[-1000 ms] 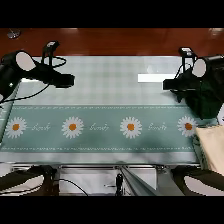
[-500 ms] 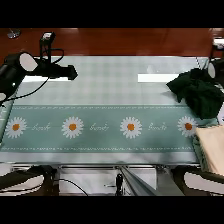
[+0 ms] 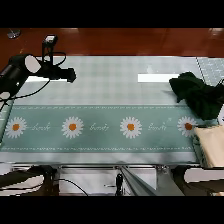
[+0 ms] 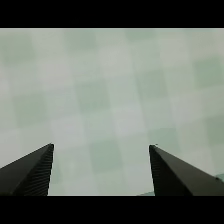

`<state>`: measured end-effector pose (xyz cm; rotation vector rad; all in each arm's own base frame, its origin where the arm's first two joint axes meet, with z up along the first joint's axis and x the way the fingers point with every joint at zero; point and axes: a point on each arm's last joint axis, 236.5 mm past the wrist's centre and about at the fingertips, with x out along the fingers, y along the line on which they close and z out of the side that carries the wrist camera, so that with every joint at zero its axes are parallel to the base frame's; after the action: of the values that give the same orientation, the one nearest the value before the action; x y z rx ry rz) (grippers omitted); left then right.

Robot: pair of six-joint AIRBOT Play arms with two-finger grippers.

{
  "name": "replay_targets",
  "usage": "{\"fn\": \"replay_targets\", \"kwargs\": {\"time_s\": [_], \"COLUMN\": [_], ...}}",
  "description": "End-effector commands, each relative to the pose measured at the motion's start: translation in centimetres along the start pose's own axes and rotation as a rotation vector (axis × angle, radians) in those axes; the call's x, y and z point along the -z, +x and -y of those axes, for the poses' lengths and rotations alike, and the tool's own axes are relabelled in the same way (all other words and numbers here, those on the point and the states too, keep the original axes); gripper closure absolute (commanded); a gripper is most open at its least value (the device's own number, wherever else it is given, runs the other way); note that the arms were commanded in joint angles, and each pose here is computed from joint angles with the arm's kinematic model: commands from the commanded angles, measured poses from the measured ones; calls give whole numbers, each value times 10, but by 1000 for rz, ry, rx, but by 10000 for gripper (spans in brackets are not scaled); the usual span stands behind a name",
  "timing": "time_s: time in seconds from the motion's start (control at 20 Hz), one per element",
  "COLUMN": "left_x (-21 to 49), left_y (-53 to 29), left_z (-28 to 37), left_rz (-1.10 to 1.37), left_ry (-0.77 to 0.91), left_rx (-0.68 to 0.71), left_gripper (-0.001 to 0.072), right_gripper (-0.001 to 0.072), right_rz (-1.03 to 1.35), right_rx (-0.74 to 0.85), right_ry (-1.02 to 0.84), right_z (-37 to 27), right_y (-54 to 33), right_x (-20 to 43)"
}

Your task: Fold the shirts.

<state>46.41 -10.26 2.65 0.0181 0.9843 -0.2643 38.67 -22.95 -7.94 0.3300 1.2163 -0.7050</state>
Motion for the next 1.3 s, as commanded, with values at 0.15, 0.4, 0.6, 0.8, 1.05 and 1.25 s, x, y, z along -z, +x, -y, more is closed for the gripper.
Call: {"fn": "replay_targets", "kwargs": {"time_s": [0.15,0.4,0.6,0.8,1.05,1.25], "left_x": [39,56,52,75,77,75], "left_y": [-17,-69,-114,-146,-159,-158], "left_z": [-38,-72,-17,23,29,27], "left_rz": [-190,-161,47,103,139,148], "left_ry": [-80,-236,-247,-219,-200,-196], "left_rx": [-23,63,268,327,323,312], "left_gripper": [3,3,3,4,4,4], "right_gripper": [687,688,688,688,688,688], "right_rz": [-53,493,861,1088,1130,937], "right_rx": [-337,-487,-629,-785,-966,-1052], "right_ry": [-64,-118,-210,-341,-516,-723], "right_z": [-72,-95,-103,-112,-128,-176], "right_y": [-40,-249,-436,-568,-637,-613], "right_x": [3,-97,-93,-38,41,105]}}
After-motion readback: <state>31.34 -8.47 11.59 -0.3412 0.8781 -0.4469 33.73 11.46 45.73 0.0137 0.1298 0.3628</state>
